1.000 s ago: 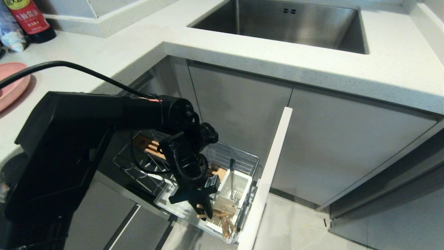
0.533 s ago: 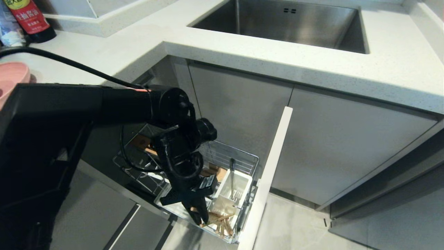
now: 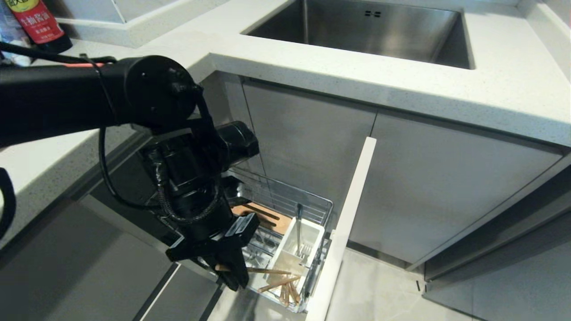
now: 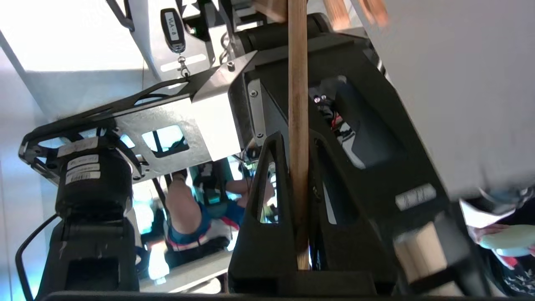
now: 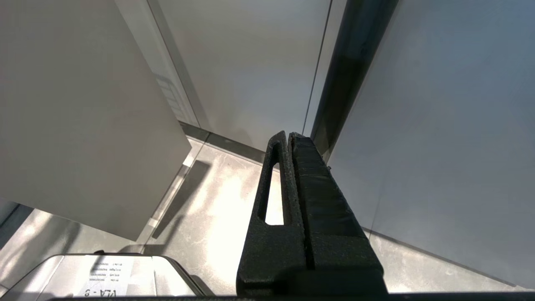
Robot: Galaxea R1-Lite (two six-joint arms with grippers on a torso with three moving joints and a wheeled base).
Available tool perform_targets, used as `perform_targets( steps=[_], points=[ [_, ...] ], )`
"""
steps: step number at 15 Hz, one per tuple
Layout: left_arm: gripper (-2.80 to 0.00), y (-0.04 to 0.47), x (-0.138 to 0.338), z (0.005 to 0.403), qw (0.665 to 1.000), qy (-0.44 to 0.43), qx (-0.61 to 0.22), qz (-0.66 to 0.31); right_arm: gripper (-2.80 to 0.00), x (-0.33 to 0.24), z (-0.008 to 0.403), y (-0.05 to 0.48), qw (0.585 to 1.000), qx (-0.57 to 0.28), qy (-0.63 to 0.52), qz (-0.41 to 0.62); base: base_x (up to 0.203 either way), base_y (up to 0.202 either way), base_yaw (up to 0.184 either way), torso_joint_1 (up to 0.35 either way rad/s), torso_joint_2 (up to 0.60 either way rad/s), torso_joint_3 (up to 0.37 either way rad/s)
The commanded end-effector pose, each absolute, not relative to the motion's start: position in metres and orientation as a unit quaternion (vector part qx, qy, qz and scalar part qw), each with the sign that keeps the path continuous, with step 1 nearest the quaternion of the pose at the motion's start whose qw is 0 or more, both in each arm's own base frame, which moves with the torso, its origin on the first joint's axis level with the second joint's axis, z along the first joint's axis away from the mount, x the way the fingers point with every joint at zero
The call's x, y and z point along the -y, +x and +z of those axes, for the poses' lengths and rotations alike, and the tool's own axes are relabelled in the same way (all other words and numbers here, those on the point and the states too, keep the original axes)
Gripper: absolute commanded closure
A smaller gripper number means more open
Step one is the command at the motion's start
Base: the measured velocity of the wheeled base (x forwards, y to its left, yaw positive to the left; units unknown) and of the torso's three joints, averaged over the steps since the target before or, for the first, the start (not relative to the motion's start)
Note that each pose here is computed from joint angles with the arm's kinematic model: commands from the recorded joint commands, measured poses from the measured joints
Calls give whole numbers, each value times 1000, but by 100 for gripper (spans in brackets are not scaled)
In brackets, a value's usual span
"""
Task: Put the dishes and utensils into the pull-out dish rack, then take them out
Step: Take the chopsticks out of the cupboard
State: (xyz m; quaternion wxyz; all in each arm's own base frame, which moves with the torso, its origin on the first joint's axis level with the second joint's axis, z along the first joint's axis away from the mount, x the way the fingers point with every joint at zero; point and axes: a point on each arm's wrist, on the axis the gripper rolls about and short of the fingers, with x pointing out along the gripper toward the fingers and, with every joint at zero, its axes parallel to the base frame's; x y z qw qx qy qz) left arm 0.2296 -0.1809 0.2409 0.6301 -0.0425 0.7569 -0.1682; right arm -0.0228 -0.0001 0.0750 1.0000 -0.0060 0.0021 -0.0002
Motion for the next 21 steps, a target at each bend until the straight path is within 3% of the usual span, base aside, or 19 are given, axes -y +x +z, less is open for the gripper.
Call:
perform_targets(
  steps=[1,14,21],
  points=[
    [0,214,172,260,646,-47,-739,-185,0,0,75,-23,1000,-2,-6,0,0,0,0,0,0,0],
    [0,111,105,354,763,-63,-578,-282,0,0,75,-23,1000,-2,-6,0,0,0,0,0,0,0],
    [0,53,51,397,842,-137,-385,-352,0,0,75,-23,1000,-2,-6,0,0,0,0,0,0,0]
  ],
)
